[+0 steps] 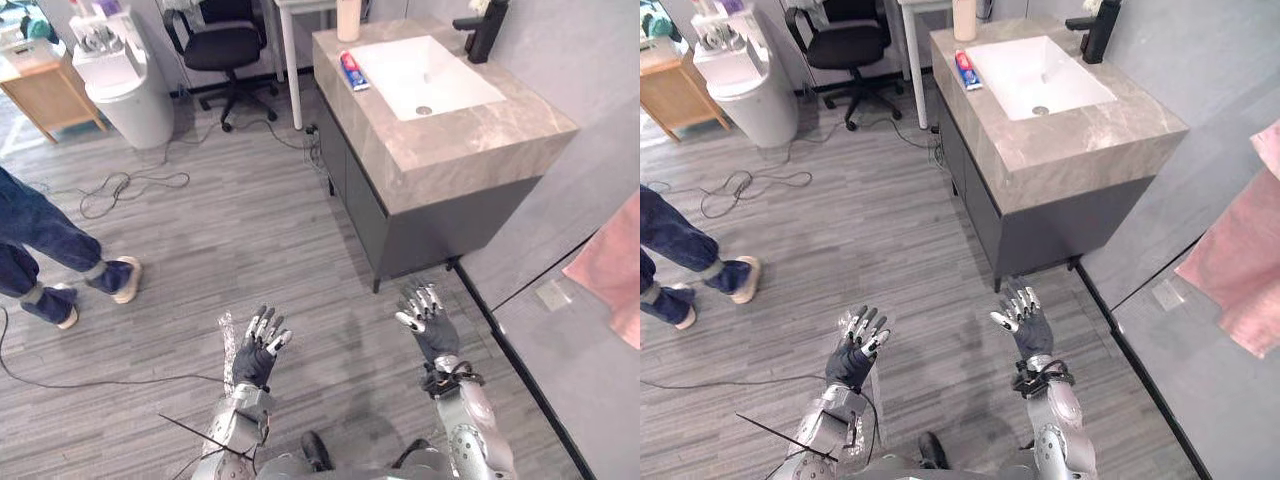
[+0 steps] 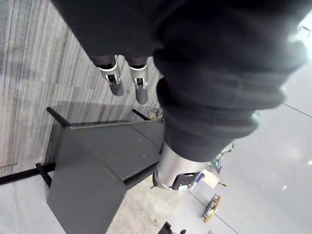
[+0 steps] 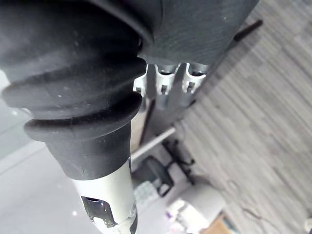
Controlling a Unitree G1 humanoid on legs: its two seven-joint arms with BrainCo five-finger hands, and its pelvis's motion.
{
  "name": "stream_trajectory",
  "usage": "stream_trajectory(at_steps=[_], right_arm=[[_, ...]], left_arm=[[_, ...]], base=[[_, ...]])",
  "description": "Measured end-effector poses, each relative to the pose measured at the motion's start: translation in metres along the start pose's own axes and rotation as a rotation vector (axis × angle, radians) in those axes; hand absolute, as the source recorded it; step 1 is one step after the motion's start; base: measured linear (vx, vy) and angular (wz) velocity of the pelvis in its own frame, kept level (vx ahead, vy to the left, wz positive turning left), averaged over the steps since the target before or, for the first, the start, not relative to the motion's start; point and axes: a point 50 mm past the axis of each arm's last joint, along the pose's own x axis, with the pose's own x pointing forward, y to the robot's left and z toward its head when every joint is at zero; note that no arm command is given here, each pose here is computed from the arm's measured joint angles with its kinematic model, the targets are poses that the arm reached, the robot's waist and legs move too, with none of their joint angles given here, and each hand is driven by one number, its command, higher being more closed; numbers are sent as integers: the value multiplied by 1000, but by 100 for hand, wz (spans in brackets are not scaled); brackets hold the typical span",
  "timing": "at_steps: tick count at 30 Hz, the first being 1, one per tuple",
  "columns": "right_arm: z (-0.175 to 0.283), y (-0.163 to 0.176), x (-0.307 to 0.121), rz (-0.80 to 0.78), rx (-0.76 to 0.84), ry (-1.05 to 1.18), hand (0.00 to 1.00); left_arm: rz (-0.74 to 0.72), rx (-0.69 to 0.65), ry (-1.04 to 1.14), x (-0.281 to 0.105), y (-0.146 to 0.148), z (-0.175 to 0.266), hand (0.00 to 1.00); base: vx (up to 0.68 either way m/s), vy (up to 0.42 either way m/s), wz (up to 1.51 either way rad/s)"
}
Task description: Organize washtable
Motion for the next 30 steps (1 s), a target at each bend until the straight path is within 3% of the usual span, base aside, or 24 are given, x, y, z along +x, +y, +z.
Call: stream_trajectory(at_steps=[5, 12, 20, 30], right_arm=[[-8, -6, -12, -37, -1, 37, 0], [-16, 10, -12, 34, 7, 68, 0], [-10, 14, -6, 56, -8, 30, 0], [-34, 48, -9, 179, 35, 126, 0]], left_arm=[[-23, 15, -42, 9, -4, 10, 0], [-21, 96, -80, 4, -3, 17, 0], [-13, 69, -95, -1, -10, 14, 0], [43, 64, -132, -10, -4, 22, 0]], base=[[-54, 49, 70], [-16, -107, 64], [7, -72, -2], [2, 6, 4]])
